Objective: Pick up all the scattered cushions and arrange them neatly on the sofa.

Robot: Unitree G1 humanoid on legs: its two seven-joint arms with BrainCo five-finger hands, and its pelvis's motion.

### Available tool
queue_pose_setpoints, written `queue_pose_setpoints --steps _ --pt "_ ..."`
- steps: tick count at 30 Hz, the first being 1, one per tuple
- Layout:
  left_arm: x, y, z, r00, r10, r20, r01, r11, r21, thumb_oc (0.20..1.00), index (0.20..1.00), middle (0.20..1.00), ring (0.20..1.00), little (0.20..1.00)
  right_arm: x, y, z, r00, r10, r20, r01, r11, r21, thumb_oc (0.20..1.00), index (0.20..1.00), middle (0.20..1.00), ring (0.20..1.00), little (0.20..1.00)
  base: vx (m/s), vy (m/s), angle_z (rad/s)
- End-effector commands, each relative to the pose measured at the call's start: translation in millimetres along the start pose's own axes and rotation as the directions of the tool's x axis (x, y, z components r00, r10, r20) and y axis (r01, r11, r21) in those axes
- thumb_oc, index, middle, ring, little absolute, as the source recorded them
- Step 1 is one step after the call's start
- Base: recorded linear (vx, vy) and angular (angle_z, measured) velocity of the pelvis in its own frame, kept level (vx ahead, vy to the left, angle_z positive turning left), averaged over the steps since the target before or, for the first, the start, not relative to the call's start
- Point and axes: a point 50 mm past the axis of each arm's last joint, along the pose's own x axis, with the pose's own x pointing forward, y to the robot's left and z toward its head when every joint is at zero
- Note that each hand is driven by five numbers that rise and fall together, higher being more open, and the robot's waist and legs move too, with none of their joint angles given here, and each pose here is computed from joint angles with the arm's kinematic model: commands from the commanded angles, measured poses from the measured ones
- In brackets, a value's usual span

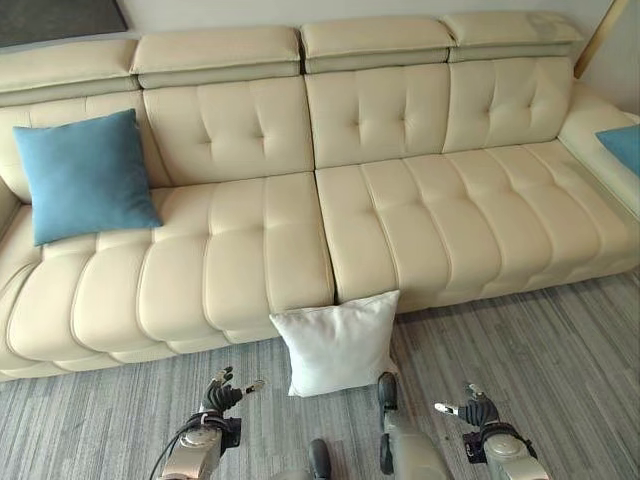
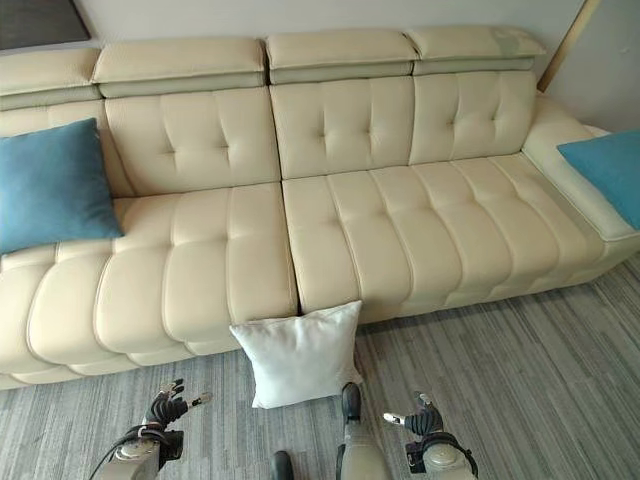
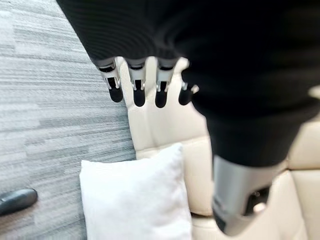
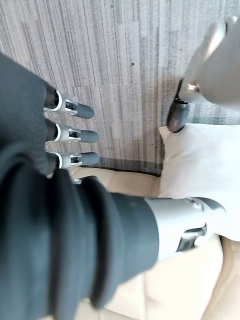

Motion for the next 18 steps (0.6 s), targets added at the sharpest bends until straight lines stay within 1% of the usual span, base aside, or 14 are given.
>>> queue_pose_setpoints --steps 1,7,8,11,18 --pt "6.0 4.1 26.3 0.995 0.026 0.098 -0.024 0.999 -0.027 1.000 1.000 1.000 1.000 1.000 7.5 -25.3 29.2 0.992 -0.072 0.103 0.072 0.997 0.010 1.000 1.000 1.000 1.000 1.000 0.13 -0.188 0.17" --pt "6.2 -1.8 30.0 0.994 0.009 0.106 -0.003 0.998 -0.058 1.000 1.000 1.000 1.000 1.000 8.3 -39.0 28.9 0.989 -0.114 0.098 0.110 0.993 0.039 1.000 1.000 1.000 1.000 1.000 0.09 -0.140 0.23" --pt "5.6 -2.1 21.5 0.998 0.004 0.069 -0.002 1.000 -0.022 1.000 1.000 1.000 1.000 1.000 7.7 -44.0 24.7 0.988 -0.126 0.086 0.126 0.992 0.007 1.000 1.000 1.000 1.000 1.000 0.09 0.019 0.22" --pt "4.6 -0.8 18.6 0.998 0.004 0.064 -0.002 1.000 -0.025 1.000 1.000 1.000 1.000 1.000 7.4 -42.7 25.9 0.989 -0.119 0.092 0.118 0.993 0.011 1.000 1.000 1.000 1.000 1.000 0.12 0.050 0.20" --pt "2.9 1.6 0.8 1.000 -0.001 0.000 0.001 1.000 0.028 1.000 1.000 1.000 1.000 1.000 6.9 -32.8 24.6 0.993 -0.074 0.095 0.079 0.996 -0.050 1.000 1.000 1.000 1.000 1.000 0.14 0.081 -0.23"
